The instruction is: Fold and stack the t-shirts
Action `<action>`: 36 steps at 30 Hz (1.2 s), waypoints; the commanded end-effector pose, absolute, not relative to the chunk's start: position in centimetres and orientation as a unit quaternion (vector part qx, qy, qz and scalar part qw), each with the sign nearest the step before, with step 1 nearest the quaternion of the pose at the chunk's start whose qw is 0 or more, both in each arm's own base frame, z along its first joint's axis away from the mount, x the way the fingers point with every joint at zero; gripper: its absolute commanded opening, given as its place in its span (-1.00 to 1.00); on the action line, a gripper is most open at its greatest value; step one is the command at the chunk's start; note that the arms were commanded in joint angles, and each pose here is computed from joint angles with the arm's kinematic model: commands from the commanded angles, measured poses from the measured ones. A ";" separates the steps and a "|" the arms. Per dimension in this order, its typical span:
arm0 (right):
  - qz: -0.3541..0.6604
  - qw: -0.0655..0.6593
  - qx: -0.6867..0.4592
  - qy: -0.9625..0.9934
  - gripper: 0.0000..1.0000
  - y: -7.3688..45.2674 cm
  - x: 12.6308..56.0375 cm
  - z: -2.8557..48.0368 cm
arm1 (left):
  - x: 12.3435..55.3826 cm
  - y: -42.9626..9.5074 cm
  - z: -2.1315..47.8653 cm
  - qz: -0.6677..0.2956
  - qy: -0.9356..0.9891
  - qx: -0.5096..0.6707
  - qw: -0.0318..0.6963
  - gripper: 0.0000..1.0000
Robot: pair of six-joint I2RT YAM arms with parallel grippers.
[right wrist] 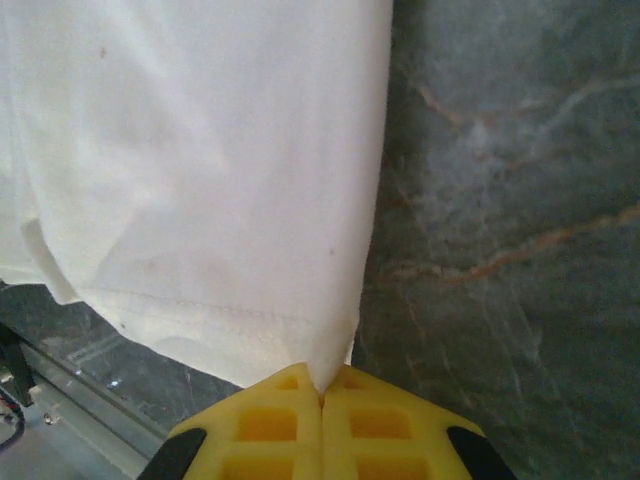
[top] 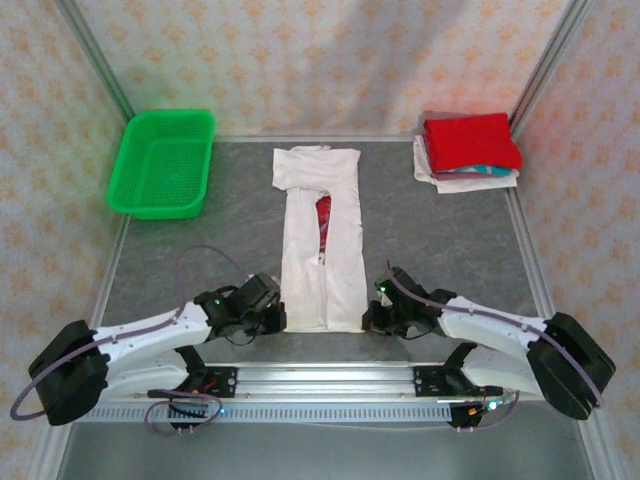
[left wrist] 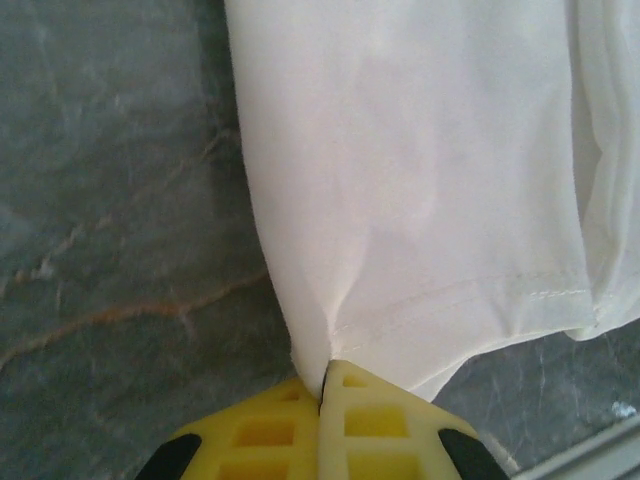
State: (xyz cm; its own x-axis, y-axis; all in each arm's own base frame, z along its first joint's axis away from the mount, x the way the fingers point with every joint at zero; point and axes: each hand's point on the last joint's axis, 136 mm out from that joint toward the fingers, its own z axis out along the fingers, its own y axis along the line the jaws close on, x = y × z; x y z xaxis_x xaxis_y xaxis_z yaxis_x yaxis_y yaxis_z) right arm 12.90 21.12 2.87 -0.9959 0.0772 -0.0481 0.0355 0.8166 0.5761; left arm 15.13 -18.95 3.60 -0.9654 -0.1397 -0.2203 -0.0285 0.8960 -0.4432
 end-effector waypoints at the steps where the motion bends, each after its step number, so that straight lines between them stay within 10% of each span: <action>1: 0.302 0.060 0.040 0.950 -1.00 21.1 13.8 4.1 | 15.0 -18.1 4.0 -0.216 0.965 -0.060 0.134 -1.00; 36: 0.249 0.272 0.066 0.927 -1.00 21.6 35.5 14.5 | 36.1 -16.6 14.4 -0.201 0.939 -0.093 0.263 -1.00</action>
